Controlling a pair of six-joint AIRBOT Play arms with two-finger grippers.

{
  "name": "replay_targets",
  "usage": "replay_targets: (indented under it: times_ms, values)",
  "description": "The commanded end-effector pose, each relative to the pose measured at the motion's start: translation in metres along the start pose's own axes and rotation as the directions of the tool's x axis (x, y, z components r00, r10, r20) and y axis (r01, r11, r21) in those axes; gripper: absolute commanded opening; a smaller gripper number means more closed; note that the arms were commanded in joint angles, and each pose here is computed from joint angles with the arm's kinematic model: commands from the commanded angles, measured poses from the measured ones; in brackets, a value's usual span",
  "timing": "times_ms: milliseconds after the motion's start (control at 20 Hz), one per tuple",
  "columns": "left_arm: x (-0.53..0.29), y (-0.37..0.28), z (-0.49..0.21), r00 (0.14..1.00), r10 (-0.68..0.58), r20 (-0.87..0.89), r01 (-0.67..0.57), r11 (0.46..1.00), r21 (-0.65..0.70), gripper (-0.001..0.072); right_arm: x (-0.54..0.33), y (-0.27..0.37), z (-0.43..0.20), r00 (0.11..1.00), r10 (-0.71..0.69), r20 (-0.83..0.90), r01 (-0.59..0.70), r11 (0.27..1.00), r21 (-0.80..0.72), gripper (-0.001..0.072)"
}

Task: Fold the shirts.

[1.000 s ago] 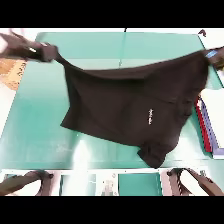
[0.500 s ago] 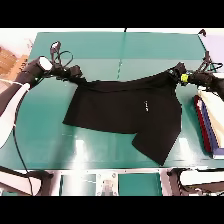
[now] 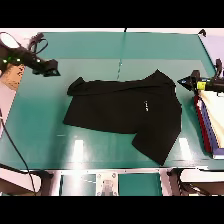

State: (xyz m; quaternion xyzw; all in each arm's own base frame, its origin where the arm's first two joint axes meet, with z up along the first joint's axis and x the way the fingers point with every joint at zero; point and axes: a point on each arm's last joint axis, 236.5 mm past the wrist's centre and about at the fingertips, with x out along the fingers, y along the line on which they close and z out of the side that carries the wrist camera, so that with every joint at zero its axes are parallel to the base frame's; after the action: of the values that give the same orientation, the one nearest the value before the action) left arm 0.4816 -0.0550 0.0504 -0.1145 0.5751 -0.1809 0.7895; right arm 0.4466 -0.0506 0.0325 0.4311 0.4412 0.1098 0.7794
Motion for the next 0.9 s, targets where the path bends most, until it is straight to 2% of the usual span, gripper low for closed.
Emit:
replay_targets:
  times_ms: [0,200,250,300,350,400,450,500,700,750,850]
  values:
    - [-0.008,0.015,-0.063,0.970,-0.023,-0.243,0.020,1.000,-0.014,0.0022,-0.024,-0.016,-0.041,0.994,-0.085,-0.072,0.084,0.996,-0.011,0.0017]
    - [0.029,0.030,-0.144,0.923,-0.068,-0.377,0.026,0.993,-0.116,0.0024,-0.054,-0.047,-0.066,0.983,-0.180,-0.030,0.181,0.983,0.026,0.0017]
    - [0.040,0.034,-0.159,0.917,-0.073,-0.391,0.018,0.989,-0.143,0.0071,-0.061,-0.054,-0.067,0.982,-0.188,-0.012,0.188,0.980,0.058,0.0018]
    - [0.051,0.037,-0.170,0.913,-0.080,-0.401,0.013,0.986,-0.167,0.0406,-0.067,-0.060,-0.069,0.981,-0.193,-0.003,0.192,0.978,0.085,0.0029]
    - [0.061,0.041,-0.178,0.914,-0.077,-0.398,-0.004,0.980,-0.198,0.0670,-0.073,-0.066,-0.072,0.981,-0.194,0.000,0.193,0.975,0.114,0.0085]
    - [0.070,0.043,-0.182,0.920,-0.078,-0.384,-0.007,0.977,-0.215,0.0678,-0.078,-0.072,-0.076,0.982,-0.191,-0.009,0.190,0.971,0.144,0.0103]
    - [0.078,0.043,-0.182,0.928,-0.088,-0.362,0.001,0.972,-0.234,0.0678,-0.083,-0.078,-0.080,0.982,-0.191,-0.015,0.191,0.967,0.168,0.0166]
    - [0.085,0.039,-0.181,0.935,-0.110,-0.337,0.021,0.966,-0.256,0.0678,-0.090,-0.087,-0.083,0.979,-0.201,-0.017,0.201,0.961,0.191,0.0194]
    - [0.106,0.016,-0.197,0.929,-0.229,-0.292,0.135,0.941,-0.310,0.0677,-0.119,-0.124,-0.093,0.962,-0.272,-0.015,0.266,0.926,0.268,0.0195]
    - [0.109,0.014,-0.202,0.926,-0.243,-0.290,0.148,0.938,-0.315,0.0638,-0.125,-0.131,-0.094,0.959,-0.284,-0.008,0.275,0.919,0.283,0.0219]
    - [0.111,0.005,-0.204,0.918,-0.285,-0.277,0.190,0.927,-0.322,0.0451,-0.133,-0.143,-0.101,0.953,-0.303,-0.012,0.291,0.904,0.313,0.0303]
